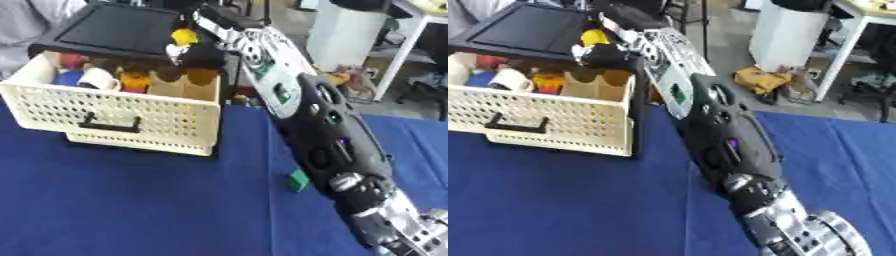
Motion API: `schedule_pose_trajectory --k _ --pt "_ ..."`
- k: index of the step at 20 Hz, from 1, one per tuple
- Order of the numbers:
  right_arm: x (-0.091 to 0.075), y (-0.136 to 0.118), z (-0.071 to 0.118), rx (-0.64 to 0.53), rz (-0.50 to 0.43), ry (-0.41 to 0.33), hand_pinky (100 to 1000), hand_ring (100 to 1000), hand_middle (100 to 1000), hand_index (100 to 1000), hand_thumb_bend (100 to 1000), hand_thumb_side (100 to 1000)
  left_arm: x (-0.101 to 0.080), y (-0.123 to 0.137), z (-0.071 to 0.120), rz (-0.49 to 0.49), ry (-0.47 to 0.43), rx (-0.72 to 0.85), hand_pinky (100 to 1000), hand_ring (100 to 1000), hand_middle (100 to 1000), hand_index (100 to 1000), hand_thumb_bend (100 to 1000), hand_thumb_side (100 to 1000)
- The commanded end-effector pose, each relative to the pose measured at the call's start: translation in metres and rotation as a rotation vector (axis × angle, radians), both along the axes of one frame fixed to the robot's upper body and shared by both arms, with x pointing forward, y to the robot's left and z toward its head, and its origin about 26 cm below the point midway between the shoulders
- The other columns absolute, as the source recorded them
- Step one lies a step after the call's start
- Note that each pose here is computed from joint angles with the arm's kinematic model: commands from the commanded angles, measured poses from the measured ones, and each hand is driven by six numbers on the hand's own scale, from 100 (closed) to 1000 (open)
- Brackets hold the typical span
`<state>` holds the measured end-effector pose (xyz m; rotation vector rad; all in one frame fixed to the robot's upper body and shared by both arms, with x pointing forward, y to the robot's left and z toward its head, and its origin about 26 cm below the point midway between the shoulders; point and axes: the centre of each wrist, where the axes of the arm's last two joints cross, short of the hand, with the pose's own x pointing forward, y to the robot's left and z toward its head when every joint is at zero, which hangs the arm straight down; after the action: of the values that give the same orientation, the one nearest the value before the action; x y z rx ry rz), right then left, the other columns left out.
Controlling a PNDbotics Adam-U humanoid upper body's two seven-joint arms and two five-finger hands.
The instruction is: Pick up objects from table and place into drawer.
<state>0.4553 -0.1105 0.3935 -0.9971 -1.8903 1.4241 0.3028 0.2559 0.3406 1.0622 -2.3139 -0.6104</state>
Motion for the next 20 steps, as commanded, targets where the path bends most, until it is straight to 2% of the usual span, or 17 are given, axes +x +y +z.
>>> schedule_pose_trajectory --k 1,4,9,20 --pt "-0.0003 -0.0062 0.0047 -0.014 -0.002 0.001 672 799 752 828 115 699 -0.0045 0.0026 0.0065 0.005 -0.027 0.0 587 638 694 872 455 877" --pt "-0.0006 -0.0066 0.0045 -0.01 0.011 0.031 632 770 743 819 102 695 -0.0043 0.0036 0.0053 0.011 -0.023 -0.002 587 638 694 872 453 877" --pt "-0.0017 -0.0071 0.0044 0.012 0.031 0.068 623 763 739 812 100 682 -0.0043 0.0037 0.005 0.013 -0.023 -0.005 587 639 694 871 453 877" --pt "-0.0043 -0.004 0.0034 0.042 0.057 0.092 612 754 737 806 100 677 -0.004 0.0029 0.0043 0.012 -0.02 -0.006 587 639 693 870 451 877"
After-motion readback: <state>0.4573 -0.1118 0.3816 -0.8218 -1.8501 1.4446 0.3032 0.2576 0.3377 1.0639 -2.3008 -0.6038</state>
